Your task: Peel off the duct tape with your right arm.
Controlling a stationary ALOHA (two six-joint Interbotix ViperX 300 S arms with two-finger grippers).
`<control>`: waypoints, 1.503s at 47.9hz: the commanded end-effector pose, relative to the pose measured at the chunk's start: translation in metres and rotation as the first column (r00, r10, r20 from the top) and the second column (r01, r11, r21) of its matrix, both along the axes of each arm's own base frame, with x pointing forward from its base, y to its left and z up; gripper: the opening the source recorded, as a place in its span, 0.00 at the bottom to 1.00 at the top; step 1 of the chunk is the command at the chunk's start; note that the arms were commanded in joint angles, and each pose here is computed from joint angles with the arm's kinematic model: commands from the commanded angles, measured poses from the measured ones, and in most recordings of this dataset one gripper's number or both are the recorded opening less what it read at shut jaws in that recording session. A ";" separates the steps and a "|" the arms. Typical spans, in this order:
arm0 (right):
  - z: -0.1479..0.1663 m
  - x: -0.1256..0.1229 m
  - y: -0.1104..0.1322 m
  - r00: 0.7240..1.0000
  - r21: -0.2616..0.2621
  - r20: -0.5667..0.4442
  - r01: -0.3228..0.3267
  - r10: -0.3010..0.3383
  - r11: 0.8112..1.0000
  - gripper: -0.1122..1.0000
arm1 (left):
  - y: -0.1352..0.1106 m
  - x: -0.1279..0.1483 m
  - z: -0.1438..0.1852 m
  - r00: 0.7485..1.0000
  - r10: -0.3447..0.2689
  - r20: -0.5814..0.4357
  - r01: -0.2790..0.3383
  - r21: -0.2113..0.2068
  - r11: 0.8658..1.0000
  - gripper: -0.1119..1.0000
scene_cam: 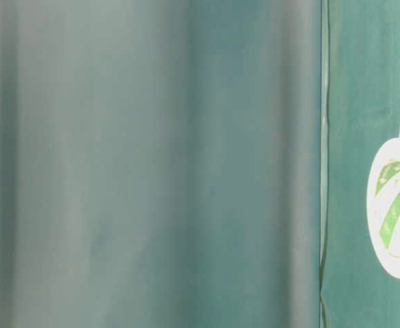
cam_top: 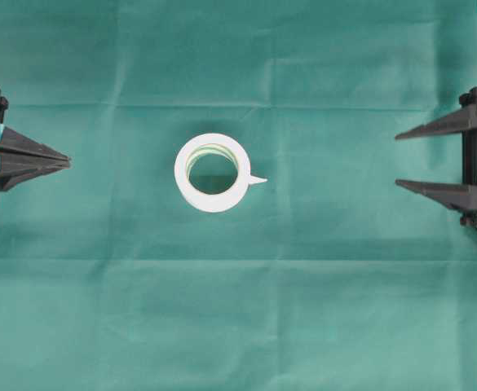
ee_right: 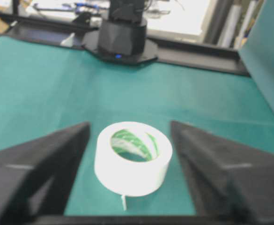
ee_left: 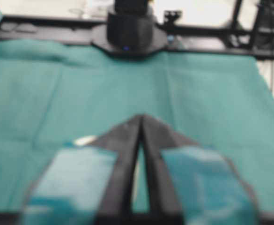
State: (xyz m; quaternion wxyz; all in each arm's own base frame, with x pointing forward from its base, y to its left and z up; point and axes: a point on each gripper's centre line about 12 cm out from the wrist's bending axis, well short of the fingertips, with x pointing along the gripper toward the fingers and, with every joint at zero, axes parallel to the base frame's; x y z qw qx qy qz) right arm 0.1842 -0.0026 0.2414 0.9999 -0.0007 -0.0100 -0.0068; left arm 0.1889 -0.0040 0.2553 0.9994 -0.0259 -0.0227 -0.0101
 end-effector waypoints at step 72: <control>-0.002 -0.001 0.000 1.000 0.000 0.009 0.001 -0.001 1.000 0.85 | 0.002 0.158 -0.004 0.990 0.018 -0.137 -0.016 0.015 1.000 0.98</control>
